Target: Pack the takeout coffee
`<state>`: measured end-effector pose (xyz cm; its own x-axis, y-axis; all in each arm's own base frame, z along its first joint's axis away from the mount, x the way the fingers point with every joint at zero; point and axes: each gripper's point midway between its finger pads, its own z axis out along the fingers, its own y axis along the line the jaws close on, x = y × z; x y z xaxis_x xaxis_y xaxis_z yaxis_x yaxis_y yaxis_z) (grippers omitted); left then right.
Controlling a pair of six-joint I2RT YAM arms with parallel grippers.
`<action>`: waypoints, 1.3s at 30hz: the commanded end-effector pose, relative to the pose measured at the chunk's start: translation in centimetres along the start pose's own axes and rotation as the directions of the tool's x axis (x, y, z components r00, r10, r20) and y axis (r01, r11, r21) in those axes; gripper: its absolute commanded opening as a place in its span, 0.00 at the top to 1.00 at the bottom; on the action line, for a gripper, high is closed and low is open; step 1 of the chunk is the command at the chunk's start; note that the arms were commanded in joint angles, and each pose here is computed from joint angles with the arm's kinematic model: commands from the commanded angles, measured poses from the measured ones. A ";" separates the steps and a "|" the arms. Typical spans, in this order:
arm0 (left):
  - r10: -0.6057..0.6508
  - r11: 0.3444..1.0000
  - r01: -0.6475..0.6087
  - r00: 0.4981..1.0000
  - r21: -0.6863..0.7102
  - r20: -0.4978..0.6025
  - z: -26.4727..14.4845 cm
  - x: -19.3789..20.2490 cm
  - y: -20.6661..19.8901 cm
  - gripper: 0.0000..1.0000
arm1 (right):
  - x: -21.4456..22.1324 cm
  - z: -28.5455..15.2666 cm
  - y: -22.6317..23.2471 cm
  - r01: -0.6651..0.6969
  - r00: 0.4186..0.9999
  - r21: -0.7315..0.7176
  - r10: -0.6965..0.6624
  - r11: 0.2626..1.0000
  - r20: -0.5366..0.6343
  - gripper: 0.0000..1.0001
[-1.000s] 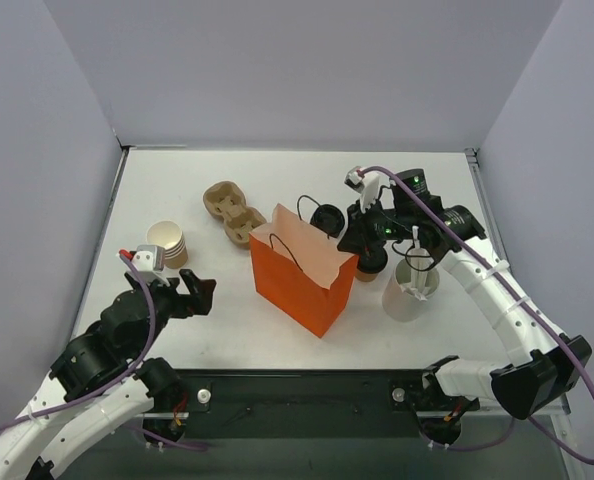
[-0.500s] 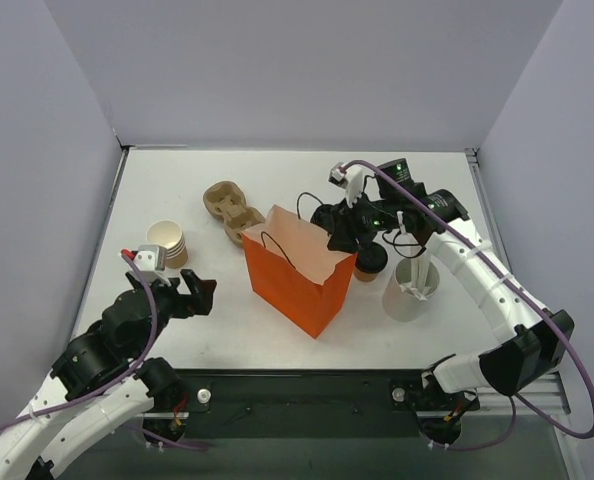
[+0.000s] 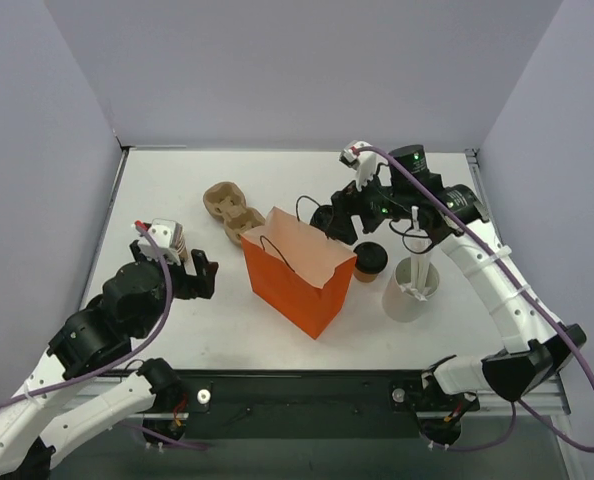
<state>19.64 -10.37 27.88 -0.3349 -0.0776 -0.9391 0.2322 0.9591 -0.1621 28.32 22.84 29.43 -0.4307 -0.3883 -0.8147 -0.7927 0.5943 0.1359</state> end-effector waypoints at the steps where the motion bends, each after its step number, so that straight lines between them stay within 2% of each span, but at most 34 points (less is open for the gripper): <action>1: 0.154 0.988 -0.154 0.988 -0.007 -0.013 1.6 -3.3 -1.3 0.09 | -2.1 -4.0 0.6 -0.046 0.993 0.100 0.034 0.994 0.113 0.23; 4: 0.180 0.982 -0.184 0.981 -0.046 -0.077 4.8 -4.4 -1.4 0.09 | -2.5 -7.3 1.2 -0.077 0.975 0.155 0.043 0.985 0.217 0.21; 7: 0.052 0.998 -0.054 0.993 -0.013 -0.108 8.1 -6.4 0.6 0.13 | -1.8 -9.3 2.2 -0.103 0.962 0.159 0.058 0.982 0.267 0.20; 10: -0.004 0.998 0.010 0.995 0.059 -0.102 11.4 -7.3 2.0 0.14 | -1.1 -10.7 2.2 -0.191 0.934 0.189 0.119 0.963 0.336 0.19; 12: 0.024 0.999 -0.021 0.998 0.049 -0.053 13.6 -8.2 2.7 0.14 | -1.4 -11.1 2.4 -0.232 0.908 0.173 0.149 0.957 0.391 0.19; 14: 0.052 0.993 -0.042 0.995 0.108 -0.088 16.4 -7.0 2.2 0.14 | -1.2 -11.0 3.1 -0.301 0.868 0.114 0.222 0.947 0.444 0.19; 15: 0.094 0.987 -0.079 0.990 0.139 -0.102 17.4 -6.7 1.9 0.14 | -2.1 -11.2 3.8 -0.291 0.847 0.070 0.223 0.954 0.483 0.19; 17: 0.132 0.985 -0.110 0.976 0.130 -0.176 19.9 -6.2 2.5 0.14 | -2.5 -11.9 4.4 -0.324 0.813 0.025 0.264 0.946 0.519 0.19; 19: 0.160 0.987 -0.152 0.938 0.050 -0.306 21.9 -3.5 4.8 0.14 | -3.2 -12.9 4.2 -0.362 0.778 0.026 0.287 0.932 0.559 0.19; 20: 0.176 0.984 -0.170 0.939 0.045 -0.297 22.3 -4.9 5.0 0.15 | -4.1 -14.0 4.5 -0.370 0.757 0.016 0.292 0.929 0.584 0.20; 22: 0.207 0.978 -0.198 0.913 0.060 -0.351 23.6 -3.7 5.3 0.15 | -4.7 -15.0 4.9 -0.384 0.742 0.001 0.308 0.923 0.596 0.21; 23: 0.216 0.976 -0.205 0.916 0.069 -0.337 23.8 -4.6 5.1 0.16 | -5.1 -16.0 5.3 -0.385 0.738 -0.003 0.310 0.923 0.600 0.21; 27: 0.292 0.956 -0.262 0.895 0.131 -0.338 25.0 -4.0 5.0 0.16 | -4.9 -17.2 6.1 -0.399 0.744 -0.010 0.330 0.917 0.581 0.22; 30: 0.349 0.934 -0.294 0.870 0.204 -0.347 25.9 -2.0 5.1 0.19 | -4.4 -17.3 6.0 -0.413 0.737 -0.008 0.339 0.911 0.585 0.22; 32: 0.370 0.921 -0.278 0.845 0.273 -0.387 26.1 0.1 4.6 0.22 | -4.0 -17.5 5.5 -0.448 0.726 0.014 0.355 0.894 0.589 0.23; 34: 0.366 0.911 -0.229 0.830 0.343 -0.420 26.3 2.0 3.7 0.31 | -3.6 -17.6 5.0 -0.465 0.726 0.041 0.355 0.884 0.589 0.23; 37: 0.354 0.919 -0.209 0.809 0.333 -0.469 26.8 4.3 4.3 0.35 | -3.4 -18.4 4.2 -0.497 0.717 0.088 0.351 0.863 0.603 0.23; 39: 0.338 0.930 -0.216 0.820 0.298 -0.462 27.8 4.4 4.8 0.34 | -3.2 -18.8 3.9 -0.510 0.720 0.117 0.348 0.852 0.601 0.23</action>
<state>44.23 -13.47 16.20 -0.6154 0.3777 -0.6918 0.5423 0.8399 -0.0239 18.77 14.72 41.52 -0.3664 0.3124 -0.8764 -0.4587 0.7589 0.4623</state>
